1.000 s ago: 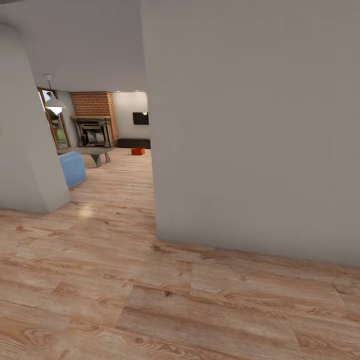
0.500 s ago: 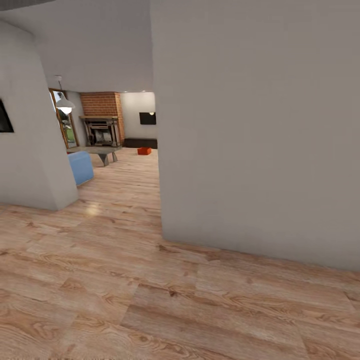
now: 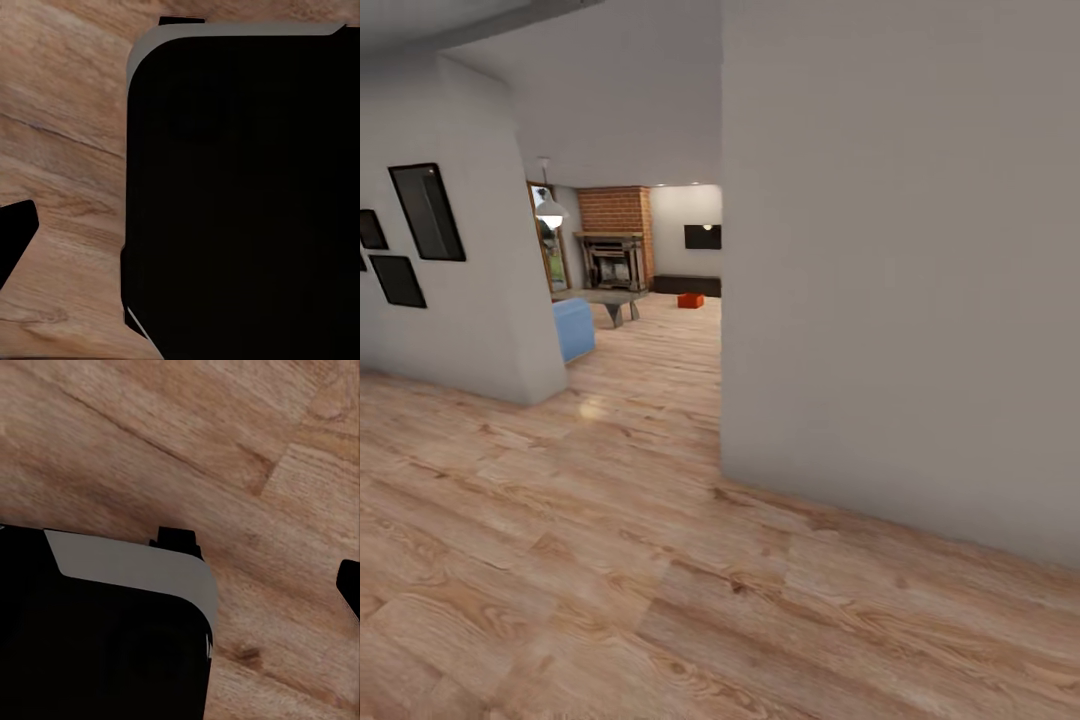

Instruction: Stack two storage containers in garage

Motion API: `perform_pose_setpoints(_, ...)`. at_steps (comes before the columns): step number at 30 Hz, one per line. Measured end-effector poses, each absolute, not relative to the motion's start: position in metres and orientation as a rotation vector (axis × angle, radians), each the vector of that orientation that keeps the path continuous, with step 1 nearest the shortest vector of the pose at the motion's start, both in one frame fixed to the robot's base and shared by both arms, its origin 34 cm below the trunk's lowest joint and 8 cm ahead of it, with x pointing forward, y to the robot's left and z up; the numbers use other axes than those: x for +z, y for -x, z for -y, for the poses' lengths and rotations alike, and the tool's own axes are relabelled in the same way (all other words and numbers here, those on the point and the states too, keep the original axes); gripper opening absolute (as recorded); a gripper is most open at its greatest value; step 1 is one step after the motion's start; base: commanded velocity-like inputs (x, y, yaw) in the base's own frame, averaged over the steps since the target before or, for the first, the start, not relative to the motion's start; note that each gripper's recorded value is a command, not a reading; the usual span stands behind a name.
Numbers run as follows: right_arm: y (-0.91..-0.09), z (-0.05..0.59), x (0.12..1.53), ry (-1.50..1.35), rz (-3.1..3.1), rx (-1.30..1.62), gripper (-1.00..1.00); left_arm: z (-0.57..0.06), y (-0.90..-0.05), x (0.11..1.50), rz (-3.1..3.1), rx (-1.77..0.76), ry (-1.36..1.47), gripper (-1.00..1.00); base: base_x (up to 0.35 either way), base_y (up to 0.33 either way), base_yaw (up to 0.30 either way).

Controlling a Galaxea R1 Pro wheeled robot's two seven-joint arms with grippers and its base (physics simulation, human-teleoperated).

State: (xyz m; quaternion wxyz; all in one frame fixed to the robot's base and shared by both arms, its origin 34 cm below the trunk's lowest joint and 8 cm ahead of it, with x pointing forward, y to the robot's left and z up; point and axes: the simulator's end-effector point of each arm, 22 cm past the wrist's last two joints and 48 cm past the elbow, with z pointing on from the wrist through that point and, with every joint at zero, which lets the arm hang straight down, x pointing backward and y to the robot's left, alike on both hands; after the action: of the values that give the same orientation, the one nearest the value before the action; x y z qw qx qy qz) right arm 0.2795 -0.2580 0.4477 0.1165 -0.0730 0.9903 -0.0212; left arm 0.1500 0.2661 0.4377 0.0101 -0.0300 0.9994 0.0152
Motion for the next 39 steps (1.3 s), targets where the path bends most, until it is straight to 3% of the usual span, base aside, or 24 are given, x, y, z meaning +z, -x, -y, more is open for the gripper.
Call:
perform_pose_setpoints(31, -0.2793, 0.2586, 0.4477, 0.212, -2.901, -0.063, 1.0, -0.2662, -0.1501, 0.4377, -3.119, 0.048, 0.094, 1.0, 0.0, 0.0, 0.286)
perform_pose_setpoints(39, -0.2793, 0.259, 0.4479, 0.212, -2.9, -0.064, 1.0, -0.2647, -0.1499, 0.4377, -3.119, 0.043, 0.094, 1.0, 0.228, 0.0, 0.281)
